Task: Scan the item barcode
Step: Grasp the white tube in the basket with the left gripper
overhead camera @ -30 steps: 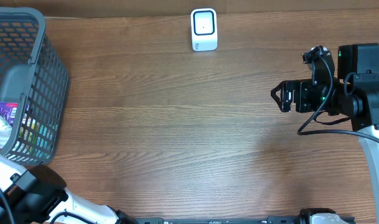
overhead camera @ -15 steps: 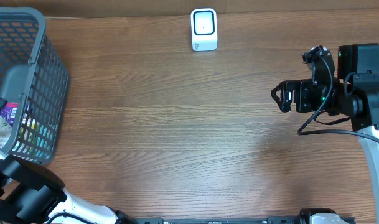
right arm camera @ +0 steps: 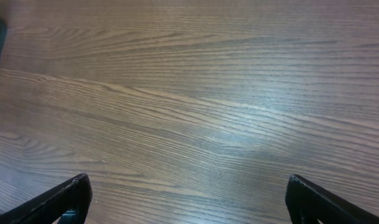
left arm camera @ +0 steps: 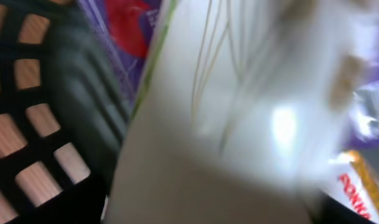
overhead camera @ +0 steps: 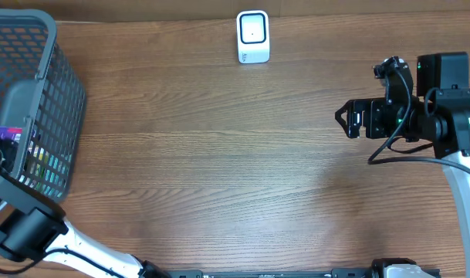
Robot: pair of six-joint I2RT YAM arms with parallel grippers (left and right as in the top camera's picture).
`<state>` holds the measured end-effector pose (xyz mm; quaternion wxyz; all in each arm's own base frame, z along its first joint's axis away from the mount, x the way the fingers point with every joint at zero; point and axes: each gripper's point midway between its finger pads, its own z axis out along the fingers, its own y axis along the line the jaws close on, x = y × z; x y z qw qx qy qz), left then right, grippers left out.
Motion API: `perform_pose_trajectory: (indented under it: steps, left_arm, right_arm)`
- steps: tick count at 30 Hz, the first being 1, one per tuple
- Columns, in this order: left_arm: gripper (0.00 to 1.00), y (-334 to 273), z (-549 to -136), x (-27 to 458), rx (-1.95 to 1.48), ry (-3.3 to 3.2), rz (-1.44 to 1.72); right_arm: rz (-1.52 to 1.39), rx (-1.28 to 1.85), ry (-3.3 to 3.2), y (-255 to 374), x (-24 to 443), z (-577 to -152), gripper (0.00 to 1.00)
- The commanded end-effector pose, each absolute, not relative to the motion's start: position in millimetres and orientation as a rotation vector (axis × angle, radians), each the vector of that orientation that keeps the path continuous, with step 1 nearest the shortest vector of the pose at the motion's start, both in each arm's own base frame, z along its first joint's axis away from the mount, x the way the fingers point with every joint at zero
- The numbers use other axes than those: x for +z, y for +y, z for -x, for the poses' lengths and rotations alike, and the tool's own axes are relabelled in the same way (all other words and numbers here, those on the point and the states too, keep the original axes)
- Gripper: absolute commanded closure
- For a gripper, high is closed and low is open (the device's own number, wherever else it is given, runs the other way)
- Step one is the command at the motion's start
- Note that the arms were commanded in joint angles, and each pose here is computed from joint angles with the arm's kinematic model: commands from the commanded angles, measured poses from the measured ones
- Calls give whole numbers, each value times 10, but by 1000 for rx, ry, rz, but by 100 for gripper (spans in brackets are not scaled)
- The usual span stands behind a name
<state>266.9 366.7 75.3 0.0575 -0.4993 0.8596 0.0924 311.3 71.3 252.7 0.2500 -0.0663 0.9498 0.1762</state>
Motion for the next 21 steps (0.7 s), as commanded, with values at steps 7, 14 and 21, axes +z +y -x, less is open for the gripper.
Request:
perform_pose_trajectory:
  steps: [7,14,21]
  left_arm:
    - [96,3619,-2640,576,260,2671,1504]
    - [96,3581,-2901,1096,101,2598,1461]
    - [96,3466,-3323,2487,48,2366,1269]
  right_arm:
    - [186,476,2561,724,2613,-3164,0]
    - [187,475,2561,724,2613,-3164,0]
    - [187,476,2561,724,2613,-3164,0]
